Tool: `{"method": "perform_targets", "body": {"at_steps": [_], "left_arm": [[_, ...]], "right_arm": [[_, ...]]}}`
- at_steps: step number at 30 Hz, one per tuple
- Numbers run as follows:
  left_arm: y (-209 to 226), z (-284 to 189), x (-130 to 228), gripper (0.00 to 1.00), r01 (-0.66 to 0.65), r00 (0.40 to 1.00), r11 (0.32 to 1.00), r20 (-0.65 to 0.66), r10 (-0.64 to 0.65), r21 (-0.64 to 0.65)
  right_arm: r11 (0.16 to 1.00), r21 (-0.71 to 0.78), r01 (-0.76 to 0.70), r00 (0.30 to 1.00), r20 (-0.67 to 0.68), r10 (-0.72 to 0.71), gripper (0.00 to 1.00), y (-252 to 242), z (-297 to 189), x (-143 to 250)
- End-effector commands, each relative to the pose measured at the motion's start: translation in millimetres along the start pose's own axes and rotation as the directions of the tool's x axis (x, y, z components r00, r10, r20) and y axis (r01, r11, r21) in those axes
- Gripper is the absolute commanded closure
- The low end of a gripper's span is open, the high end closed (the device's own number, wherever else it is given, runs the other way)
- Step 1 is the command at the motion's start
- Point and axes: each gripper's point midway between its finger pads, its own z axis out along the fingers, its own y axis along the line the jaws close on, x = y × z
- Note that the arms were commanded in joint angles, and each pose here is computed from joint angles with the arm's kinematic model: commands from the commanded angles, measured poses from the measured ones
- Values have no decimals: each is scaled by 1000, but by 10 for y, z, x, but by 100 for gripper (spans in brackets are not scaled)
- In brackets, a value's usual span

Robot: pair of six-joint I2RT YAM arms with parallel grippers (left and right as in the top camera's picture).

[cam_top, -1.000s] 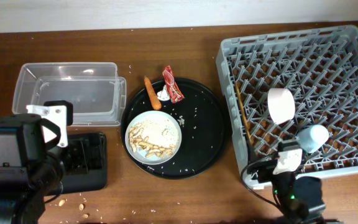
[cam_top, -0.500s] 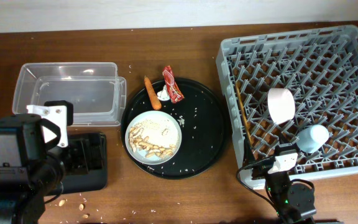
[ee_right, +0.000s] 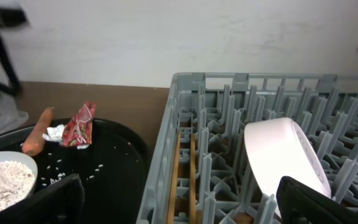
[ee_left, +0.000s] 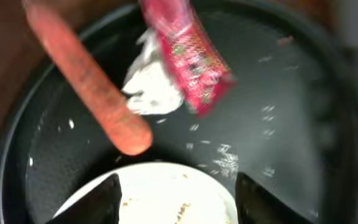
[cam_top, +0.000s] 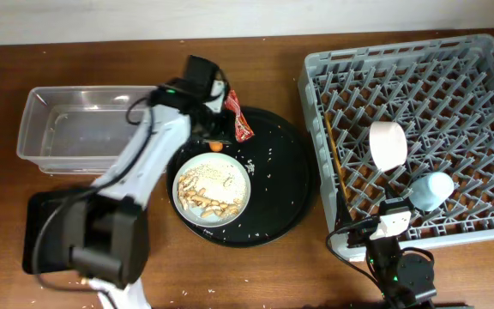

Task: Sort waste into correct bins and load items into the dishwasher rack
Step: 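Grasp the carrot and drop it onto the black tray bottom-left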

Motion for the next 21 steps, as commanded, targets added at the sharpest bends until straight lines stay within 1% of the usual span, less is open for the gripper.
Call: {"method": "perform_targets", "body": {"at_steps": [1, 2, 3, 6, 8, 9, 10, 11, 13, 14, 15, 16, 17, 18, 19, 20, 21], "left_arm": [[432, 508, 65, 51, 238, 970, 944, 5, -243, -227], [466, 651, 86, 51, 260, 963, 937, -3, -268, -232], [493, 773, 117, 53, 264, 961, 935, -15, -275, -239], [553, 1036, 203, 54, 260, 959, 931, -46, -280, -254], [538, 1039, 159, 85, 265, 959, 934, -35, -281, -240], [522, 990, 113, 89, 267, 959, 935, -28, -281, -232], [514, 774, 6, 92, 280, 957, 934, -15, -290, -224], [502, 312, -214, 98, 301, 953, 931, 36, -300, -208], [432, -331, -362, 98, 315, 948, 931, 94, -303, -185], [436, -614, -310, 99, 325, 945, 928, 103, -310, -184], [491, -871, -176, 99, 353, 936, 914, 98, -339, -202], [617, -1154, 48, 99, 414, 910, 873, 90, -404, -257], [795, -1414, 294, 99, 466, 881, 817, 90, -465, -340], [928, -1598, 491, 99, 496, 857, 773, 83, -508, -394], [1118, -1787, 726, 99, 536, 819, 715, 70, -570, -448], [1294, -1863, 938, 99, 574, 776, 667, 56, -628, -476], [1465, -1817, 1207, 99, 622, 716, 604, 50, -696, -498]], "right_arm": [[1000, 2, -5, 1000, -6, 5, 2, -7, 4, 38], [1000, 2, -5, 1000, -6, 5, 2, -7, 4, 38], [1000, 2, -5, 1000, -6, 5, 2, -7, 4, 38], [1000, 2, -5, 1000, -6, 5, 2, -7, 5, 39], [1000, 2, -5, 1000, -6, 5, 2, -7, 4, 38], [1000, 2, -5, 1000, -6, 5, 2, -7, 5, 39], [1000, 2, -5, 1000, -6, 5, 2, -7, 4, 38], [1000, 2, -5, 1000, -6, 5, 2, -7, 4, 38], [1000, 2, -5, 1000, -6, 5, 2, -7, 4, 38], [1000, 2, -5, 1000, -6, 5, 2, -7, 4, 38], [1000, 2, -5, 1000, -6, 5, 2, -7, 4, 38], [1000, 2, -5, 1000, -6, 5, 2, -7, 5, 39], [1000, 2, -5, 1000, -6, 5, 2, -7, 4, 38], [1000, 2, -5, 1000, -6, 5, 2, -7, 5, 39], [1000, 2, -5, 1000, -6, 5, 2, -7, 5, 39], [1000, 2, -5, 1000, -6, 5, 2, -7, 5, 39], [1000, 2, -5, 1000, -6, 5, 2, -7, 4, 38]]}}
